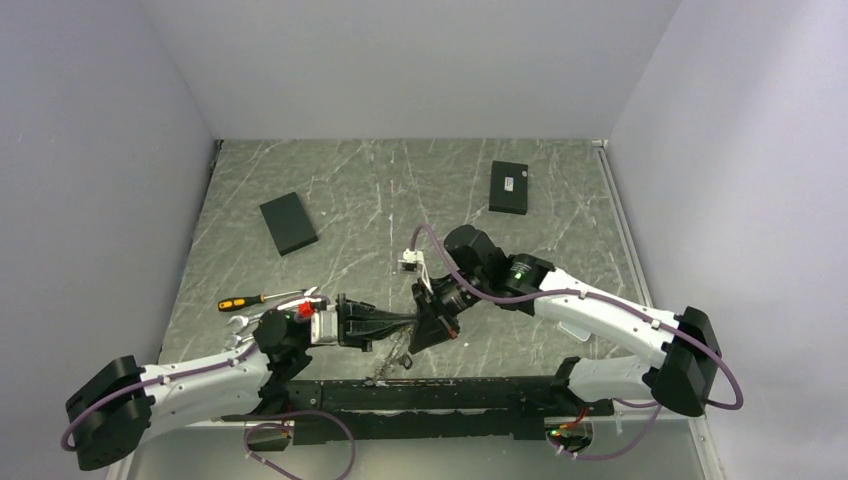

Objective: Put the keys on the keyring

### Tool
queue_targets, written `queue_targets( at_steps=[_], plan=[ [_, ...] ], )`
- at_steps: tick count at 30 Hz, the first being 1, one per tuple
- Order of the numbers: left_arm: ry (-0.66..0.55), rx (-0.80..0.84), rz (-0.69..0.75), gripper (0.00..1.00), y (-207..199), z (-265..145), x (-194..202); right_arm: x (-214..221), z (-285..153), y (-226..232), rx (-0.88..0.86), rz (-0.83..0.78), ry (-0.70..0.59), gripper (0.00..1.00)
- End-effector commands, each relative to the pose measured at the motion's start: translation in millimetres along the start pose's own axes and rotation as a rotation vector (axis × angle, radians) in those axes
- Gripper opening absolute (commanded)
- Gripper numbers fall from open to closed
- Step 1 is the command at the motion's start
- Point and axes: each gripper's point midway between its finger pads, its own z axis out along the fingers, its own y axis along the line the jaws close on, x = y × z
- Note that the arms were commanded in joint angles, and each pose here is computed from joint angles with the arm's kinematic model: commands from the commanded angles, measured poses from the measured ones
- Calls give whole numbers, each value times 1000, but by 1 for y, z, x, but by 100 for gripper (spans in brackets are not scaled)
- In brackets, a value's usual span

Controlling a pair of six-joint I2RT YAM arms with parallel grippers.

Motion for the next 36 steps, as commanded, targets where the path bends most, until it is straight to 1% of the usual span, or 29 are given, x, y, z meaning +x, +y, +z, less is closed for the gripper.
queue_targets(
  at_steps=[1, 7, 11, 16, 17, 21, 29, 36],
  plan=[
    [-59, -53, 4, 0, 16, 14, -27, -42, 5, 16, -63, -219, -166, 0],
    [-22, -60, -4, 0, 16, 14, -28, -53, 1, 10, -6, -280, -220, 0],
    [-39, -93, 5, 0, 21, 11, -31, -54, -5, 8, 42, -293, -251, 0],
    [-58, -132, 23, 0, 27, 8, -34, -54, -16, -2, 159, -284, -268, 0],
    [-61, -143, 29, 0, 29, 8, -34, -53, -18, -4, 175, -280, -266, 1],
    [-67, -169, 57, 0, 34, 7, -39, -47, -22, -6, 206, -269, -266, 17],
    [-77, -194, 76, 0, 40, 8, -40, -36, -30, -11, 264, -255, -263, 30],
    [-89, -228, 80, 0, 47, 9, -42, -36, -42, -14, 336, -280, -282, 39]
  ],
)
